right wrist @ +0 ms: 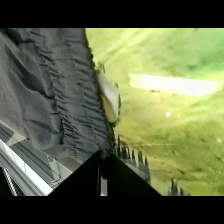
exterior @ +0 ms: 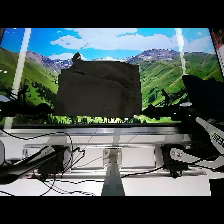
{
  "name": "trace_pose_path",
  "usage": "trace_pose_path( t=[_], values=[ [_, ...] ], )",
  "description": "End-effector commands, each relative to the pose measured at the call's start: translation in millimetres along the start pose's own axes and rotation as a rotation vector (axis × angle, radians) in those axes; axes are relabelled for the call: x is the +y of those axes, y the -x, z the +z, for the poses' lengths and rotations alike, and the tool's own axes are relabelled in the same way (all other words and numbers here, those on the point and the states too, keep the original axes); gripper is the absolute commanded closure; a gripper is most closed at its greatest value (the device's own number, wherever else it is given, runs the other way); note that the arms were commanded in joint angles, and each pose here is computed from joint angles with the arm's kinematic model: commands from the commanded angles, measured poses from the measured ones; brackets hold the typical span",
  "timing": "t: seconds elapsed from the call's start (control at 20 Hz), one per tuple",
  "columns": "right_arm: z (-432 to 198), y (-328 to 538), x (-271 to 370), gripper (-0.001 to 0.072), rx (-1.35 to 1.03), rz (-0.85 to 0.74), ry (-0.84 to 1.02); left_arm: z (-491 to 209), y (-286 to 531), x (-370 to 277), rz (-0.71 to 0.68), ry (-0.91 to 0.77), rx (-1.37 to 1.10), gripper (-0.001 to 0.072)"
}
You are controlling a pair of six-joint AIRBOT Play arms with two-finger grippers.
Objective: Fold the clothes and pants, and hang the long-sleeved shirts on hangers.
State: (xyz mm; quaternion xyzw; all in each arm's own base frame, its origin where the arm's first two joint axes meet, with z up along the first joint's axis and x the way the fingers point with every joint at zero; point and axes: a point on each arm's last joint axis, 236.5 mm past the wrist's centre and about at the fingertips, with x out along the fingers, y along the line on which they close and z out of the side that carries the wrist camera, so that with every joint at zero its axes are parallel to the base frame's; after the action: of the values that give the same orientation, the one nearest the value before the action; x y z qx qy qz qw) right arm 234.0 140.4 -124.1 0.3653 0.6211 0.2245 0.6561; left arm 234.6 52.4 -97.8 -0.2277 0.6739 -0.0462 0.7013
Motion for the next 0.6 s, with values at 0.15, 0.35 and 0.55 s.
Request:
trace_pose_path(
  t=[0.15,0.35,0.55],
  values=[
    [1,0,6,0.0692,-0.002,0.024,0.006,20,-26,-15,-0.136,0.114,-0.056,0.0157],
    [1,0,6,0.0692,-0.002,0.024,0.006,20,-42,-16,-0.178,0.138,-0.025,0.0408],
    [0,0,7,0.0691,0.000,0.027,0.007,-2,-46,-18,-0.192,0.020,0.065,0.0434]
  ],
)
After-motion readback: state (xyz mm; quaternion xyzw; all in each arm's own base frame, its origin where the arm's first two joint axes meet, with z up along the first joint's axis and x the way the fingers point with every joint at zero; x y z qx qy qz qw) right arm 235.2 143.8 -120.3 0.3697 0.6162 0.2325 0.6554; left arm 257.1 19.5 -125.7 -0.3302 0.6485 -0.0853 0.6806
